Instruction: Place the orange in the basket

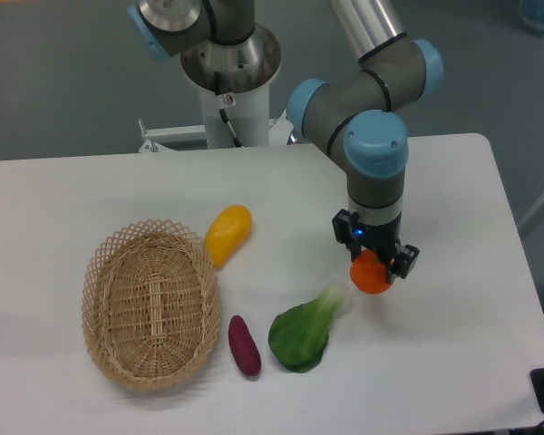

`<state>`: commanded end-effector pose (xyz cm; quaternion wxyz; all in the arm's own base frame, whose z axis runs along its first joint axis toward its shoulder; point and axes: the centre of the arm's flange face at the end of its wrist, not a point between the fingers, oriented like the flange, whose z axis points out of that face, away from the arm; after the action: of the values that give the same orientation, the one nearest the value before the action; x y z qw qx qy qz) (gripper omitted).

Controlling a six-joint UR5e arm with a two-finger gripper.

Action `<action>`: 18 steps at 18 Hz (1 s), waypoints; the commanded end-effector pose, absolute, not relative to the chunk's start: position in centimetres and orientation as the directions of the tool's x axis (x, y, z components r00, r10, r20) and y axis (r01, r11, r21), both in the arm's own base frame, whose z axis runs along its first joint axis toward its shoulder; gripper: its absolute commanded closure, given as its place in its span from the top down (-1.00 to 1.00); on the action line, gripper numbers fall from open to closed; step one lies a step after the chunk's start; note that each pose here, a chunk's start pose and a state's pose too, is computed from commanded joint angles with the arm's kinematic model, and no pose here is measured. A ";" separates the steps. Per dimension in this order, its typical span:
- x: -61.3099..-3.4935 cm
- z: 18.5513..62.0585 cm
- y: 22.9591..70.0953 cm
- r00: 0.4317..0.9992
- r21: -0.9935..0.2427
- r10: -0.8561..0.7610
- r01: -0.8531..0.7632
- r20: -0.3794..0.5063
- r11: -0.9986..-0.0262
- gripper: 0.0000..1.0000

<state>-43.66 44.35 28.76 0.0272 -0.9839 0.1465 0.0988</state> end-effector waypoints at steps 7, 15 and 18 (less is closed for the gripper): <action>-40.8 28.6 46.8 0.941 -0.050 -0.273 -0.288 -0.201 -0.956 0.10; -34.1 29.6 52.9 0.959 -0.108 -0.194 -0.219 -0.205 -0.970 0.10; -31.1 29.3 55.3 0.963 -0.122 -0.181 -0.208 -0.197 -0.971 0.10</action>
<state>-31.07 55.32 29.31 0.0710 -0.9883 0.0983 0.0928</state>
